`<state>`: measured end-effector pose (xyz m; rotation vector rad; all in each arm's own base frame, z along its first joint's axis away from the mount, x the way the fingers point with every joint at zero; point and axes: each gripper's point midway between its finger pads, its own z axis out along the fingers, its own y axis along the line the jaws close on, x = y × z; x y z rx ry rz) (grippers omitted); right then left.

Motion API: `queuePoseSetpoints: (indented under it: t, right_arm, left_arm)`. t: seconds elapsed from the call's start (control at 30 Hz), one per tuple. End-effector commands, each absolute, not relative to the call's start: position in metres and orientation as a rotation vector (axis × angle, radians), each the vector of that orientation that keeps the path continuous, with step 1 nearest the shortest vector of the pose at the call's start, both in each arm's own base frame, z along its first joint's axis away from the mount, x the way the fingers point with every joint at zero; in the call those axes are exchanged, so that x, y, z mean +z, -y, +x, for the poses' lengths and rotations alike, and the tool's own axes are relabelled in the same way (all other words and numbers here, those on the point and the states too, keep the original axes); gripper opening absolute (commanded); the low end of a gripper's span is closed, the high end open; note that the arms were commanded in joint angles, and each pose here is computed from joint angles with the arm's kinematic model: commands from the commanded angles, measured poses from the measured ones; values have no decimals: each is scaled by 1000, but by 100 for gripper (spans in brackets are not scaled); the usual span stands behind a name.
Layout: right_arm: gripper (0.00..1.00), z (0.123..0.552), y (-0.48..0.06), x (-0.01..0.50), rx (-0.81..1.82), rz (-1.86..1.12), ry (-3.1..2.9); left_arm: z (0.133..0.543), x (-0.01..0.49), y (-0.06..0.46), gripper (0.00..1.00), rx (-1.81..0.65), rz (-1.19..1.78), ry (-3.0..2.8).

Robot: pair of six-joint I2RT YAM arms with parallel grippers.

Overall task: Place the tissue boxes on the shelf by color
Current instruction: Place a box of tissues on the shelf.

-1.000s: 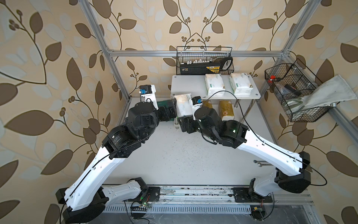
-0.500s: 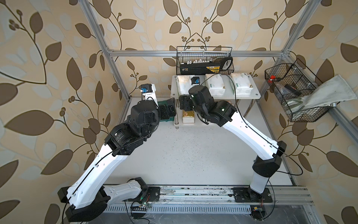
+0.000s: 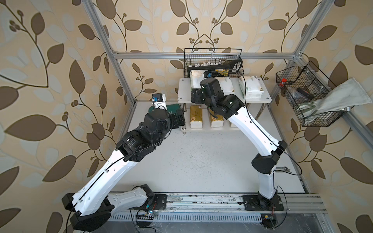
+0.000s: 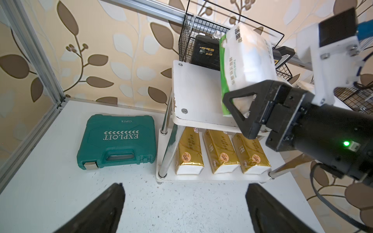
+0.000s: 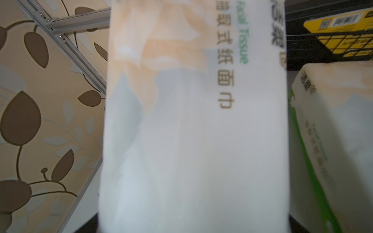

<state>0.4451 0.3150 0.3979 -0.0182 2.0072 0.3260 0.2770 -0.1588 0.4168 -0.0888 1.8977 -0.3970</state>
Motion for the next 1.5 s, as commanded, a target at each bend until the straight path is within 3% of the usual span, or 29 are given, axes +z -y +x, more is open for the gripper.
queuePoseSetpoints:
  t: [0.0,0.3,0.53,1.03,1.47]
  right_arm:
    - [82,452,-322,400,342,-34,-1989]
    - [84,473,-328,380,296,-31,-1999]
    - [99,478,-332,374,309,-38,-2002]
    - [99,443,-345,405,395,-100,-1947]
    - [99,442,-333,416,353,-82,-1917]
  left_arm:
    - [276,428,151,99,-429,-142,-1852]
    - [273,409,151,99,-462,-176,-1881]
    - [271,406,148,99,-463,-186,-1881]
    - [271,400,152,99,-478,-182,-1891]
    - [271,397,151,99,-473,-184,-1892]
